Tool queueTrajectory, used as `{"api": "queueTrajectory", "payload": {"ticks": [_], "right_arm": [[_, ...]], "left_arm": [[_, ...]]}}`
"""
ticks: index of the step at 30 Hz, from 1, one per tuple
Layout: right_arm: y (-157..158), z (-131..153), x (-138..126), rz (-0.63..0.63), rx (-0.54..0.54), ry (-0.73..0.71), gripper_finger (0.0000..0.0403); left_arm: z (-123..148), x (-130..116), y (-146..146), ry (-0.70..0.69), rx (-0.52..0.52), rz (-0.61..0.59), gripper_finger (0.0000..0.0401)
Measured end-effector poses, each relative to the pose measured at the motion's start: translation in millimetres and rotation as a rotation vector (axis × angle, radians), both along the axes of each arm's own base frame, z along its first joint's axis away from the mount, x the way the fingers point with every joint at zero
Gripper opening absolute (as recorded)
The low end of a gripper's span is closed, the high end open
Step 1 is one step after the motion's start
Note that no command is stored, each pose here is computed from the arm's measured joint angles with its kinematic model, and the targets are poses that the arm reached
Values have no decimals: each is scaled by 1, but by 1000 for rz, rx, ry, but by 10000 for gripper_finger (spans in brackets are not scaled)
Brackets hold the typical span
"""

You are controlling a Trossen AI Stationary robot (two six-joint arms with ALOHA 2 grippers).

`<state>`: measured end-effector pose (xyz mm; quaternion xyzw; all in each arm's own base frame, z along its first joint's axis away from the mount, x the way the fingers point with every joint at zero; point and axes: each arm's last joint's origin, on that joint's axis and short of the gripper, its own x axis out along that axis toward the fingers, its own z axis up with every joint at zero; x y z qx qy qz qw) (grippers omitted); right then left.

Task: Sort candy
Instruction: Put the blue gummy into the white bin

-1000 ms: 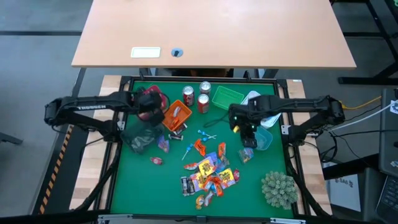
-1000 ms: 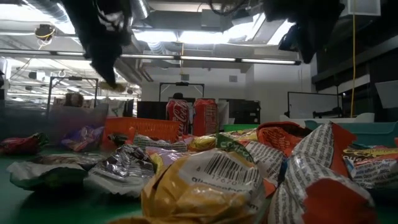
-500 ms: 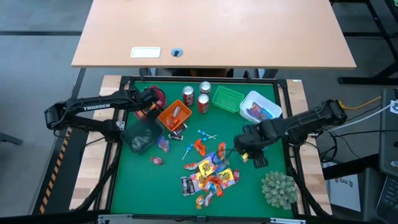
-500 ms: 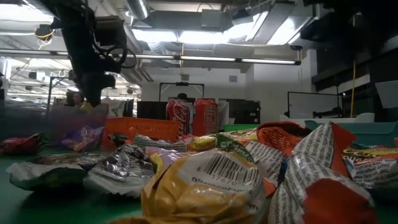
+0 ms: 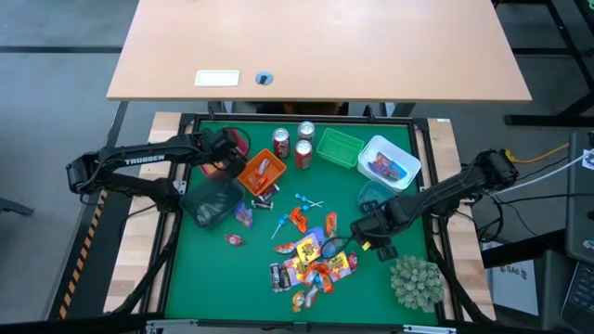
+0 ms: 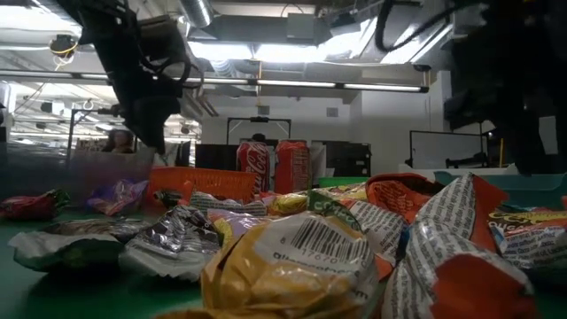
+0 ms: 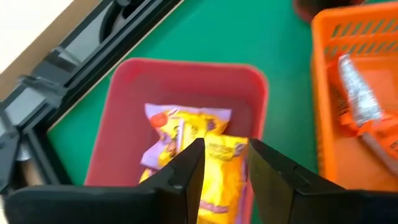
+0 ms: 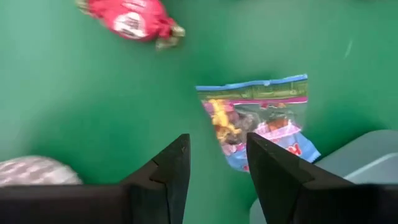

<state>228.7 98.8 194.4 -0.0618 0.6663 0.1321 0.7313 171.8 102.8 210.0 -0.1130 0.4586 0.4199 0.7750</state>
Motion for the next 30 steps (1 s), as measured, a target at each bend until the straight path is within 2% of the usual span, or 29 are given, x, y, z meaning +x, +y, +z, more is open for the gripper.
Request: {"api": "queueTrajectory", "payload": {"ticks": [4,15,21,24,30], "right_arm": [[-3,-13,-4,-7,-37,-8,156],[-6,-43,-11,-8,-20,-59,156],[-8,-49,-15,-9,-23,-59,153],[-8,-50,-15,-10,-34,-60,134],[-8,-49,-15,-10,-35,-62,65]], "left_arm": [[1,3,1,-31,9,-5,109],[4,6,3,-77,32,-6,109],[8,13,1,-138,63,-29,109],[11,20,-2,-190,87,-55,109],[19,33,-13,-291,125,-125,109]]}}
